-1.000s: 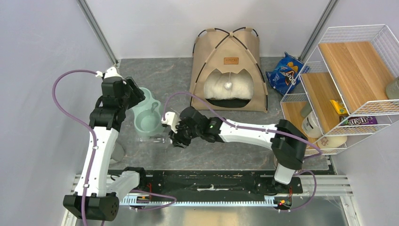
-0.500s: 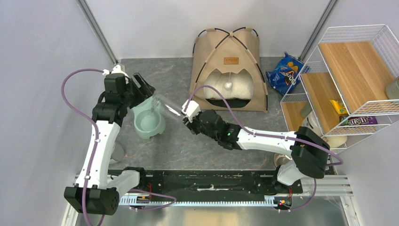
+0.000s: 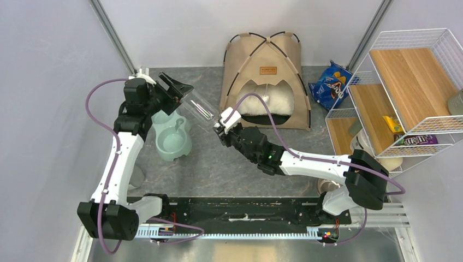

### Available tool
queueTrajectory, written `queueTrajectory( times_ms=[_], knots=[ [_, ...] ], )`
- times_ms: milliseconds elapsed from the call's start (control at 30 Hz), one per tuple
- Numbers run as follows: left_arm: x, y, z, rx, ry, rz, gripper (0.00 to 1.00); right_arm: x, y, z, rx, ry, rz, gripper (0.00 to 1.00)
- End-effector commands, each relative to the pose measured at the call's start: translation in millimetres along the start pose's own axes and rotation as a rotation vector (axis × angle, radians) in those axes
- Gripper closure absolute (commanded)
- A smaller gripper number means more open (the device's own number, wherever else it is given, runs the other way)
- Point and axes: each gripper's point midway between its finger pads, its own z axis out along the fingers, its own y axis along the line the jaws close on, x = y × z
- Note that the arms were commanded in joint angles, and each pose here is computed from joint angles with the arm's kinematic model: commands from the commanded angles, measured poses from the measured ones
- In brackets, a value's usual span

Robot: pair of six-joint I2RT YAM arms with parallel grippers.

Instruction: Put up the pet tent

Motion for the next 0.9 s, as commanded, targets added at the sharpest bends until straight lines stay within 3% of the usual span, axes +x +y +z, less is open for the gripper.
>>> queueTrajectory(
  times_ms=[0,167,267,433,500,567,633,733,867],
  knots=[
    [-2,-31,6,0.140,0.036,-0.085,0.11,-35,-8,0,0.031,-0.122,0.036,1.00],
    [-1,-33,6,0.151,0.042,-0.084,0.18,-34,-6,2,0.022,-0.130,0.036,1.00],
    [-1,-34,7,0.160,0.043,-0.063,0.35,-30,-2,5,0.008,-0.117,0.031,1.00],
    [-1,-34,8,0.183,0.037,0.019,0.55,-25,0,8,0.006,-0.070,0.044,0.99],
    [-5,-34,8,0.190,0.012,0.080,0.59,-23,0,9,0.003,-0.049,0.048,0.75],
    [-10,-29,9,0.173,-0.021,0.146,0.60,-21,0,8,0.002,-0.035,0.060,0.41],
    [-19,-21,10,0.132,-0.071,0.213,0.62,-20,-3,4,0.007,-0.029,0.071,0.16],
    [-33,-7,11,0.062,-0.147,0.315,0.62,-16,-6,-3,0.002,0.000,0.078,0.04],
    [-52,21,10,-0.060,-0.259,0.438,0.62,-4,-13,-15,0.011,0.057,0.116,0.03]
  ],
)
